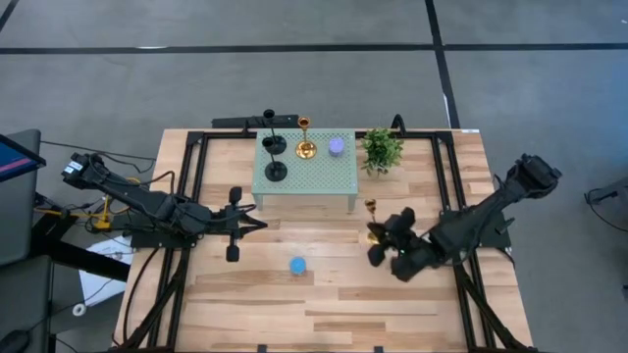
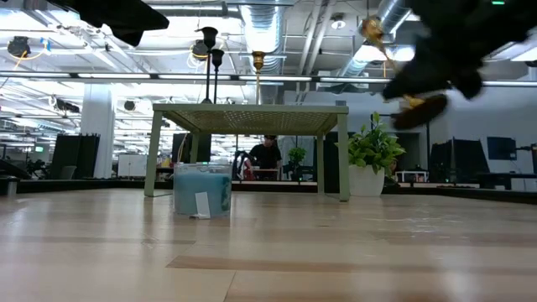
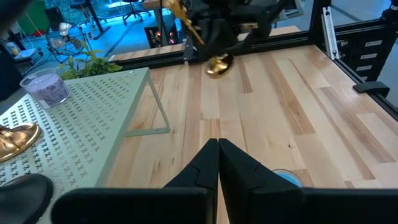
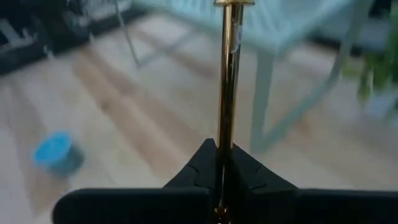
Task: Pick & Place candle stick holders
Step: Put the gold candle holder on the shelf
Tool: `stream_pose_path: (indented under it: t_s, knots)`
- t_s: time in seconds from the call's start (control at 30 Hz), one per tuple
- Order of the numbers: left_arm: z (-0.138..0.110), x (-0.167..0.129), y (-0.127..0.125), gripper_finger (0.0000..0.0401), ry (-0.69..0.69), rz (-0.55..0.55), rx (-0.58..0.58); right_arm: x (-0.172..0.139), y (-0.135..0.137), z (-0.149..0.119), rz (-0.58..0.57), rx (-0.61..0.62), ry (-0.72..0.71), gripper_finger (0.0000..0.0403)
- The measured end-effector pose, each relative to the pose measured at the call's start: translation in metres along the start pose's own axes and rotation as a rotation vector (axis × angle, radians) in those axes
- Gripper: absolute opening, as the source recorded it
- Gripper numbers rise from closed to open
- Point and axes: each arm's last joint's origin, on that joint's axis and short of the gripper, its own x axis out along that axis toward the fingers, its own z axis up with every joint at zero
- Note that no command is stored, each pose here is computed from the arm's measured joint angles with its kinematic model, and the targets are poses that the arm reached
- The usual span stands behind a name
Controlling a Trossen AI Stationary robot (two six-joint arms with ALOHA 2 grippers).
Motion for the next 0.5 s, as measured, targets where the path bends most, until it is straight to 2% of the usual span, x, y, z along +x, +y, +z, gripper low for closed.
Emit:
stream_pose_path:
  t_s: [0.2,0.37,0.5]
  knots:
    - [0.0,0.0,0.0,0.0011,0.0,0.0,0.0,0.029,0.008,0.038,0.001,-0.082,-0.149,0.0001]
    - [0.0,0.0,0.0,0.0011,0.0,0.0,0.0,0.051,0.007,0.073,0.135,-0.125,-0.231,0.0001]
    - [0.0,0.0,0.0,0.0011,0.0,0.0,0.0,0.069,-0.004,0.095,0.212,-0.12,-0.284,0.0001]
